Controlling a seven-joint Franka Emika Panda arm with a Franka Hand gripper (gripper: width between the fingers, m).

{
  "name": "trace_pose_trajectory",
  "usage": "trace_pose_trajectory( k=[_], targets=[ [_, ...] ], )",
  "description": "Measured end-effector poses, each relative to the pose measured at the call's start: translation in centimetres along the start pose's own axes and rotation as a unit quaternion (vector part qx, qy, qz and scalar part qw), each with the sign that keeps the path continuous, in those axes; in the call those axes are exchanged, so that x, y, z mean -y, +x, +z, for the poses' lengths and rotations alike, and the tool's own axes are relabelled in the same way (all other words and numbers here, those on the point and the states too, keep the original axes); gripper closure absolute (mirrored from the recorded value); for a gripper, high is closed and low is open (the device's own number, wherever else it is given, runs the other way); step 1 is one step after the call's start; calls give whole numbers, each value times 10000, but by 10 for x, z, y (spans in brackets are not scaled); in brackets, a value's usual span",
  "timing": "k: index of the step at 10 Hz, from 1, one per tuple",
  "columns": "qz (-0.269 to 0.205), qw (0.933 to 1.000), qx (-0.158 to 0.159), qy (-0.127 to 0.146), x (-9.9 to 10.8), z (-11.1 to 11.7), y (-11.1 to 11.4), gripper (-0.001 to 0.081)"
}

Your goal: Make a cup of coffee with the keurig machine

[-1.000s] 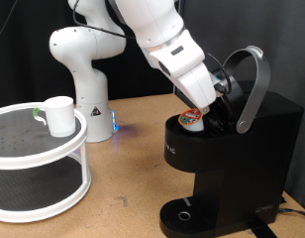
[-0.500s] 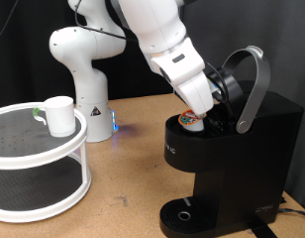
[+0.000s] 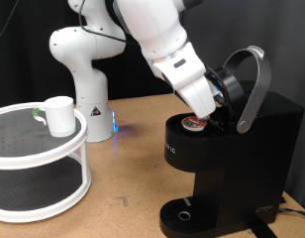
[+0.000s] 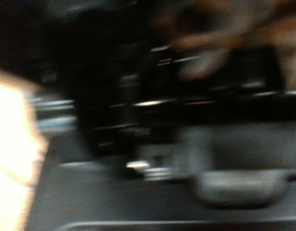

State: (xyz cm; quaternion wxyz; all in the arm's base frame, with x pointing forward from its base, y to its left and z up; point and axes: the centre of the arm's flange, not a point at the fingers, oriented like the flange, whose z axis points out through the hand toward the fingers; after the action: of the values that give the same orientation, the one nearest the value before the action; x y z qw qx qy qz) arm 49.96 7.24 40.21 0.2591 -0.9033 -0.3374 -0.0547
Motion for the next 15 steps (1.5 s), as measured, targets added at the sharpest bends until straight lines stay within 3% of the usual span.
trace_pose_trajectory(
  k=[2,4,7,10,15],
  targets=[
    [3,9976,-618,-301,-4,-8,2,5],
    [-19,9963,-784,-363,-1,-24,-1,5],
    [-57,9975,-649,-286,-1,-35,-10,5],
    [-21,9942,-1054,-195,-7,-49,-15,5],
    [37,9863,-1650,54,-5,-120,-33,5]
  ],
)
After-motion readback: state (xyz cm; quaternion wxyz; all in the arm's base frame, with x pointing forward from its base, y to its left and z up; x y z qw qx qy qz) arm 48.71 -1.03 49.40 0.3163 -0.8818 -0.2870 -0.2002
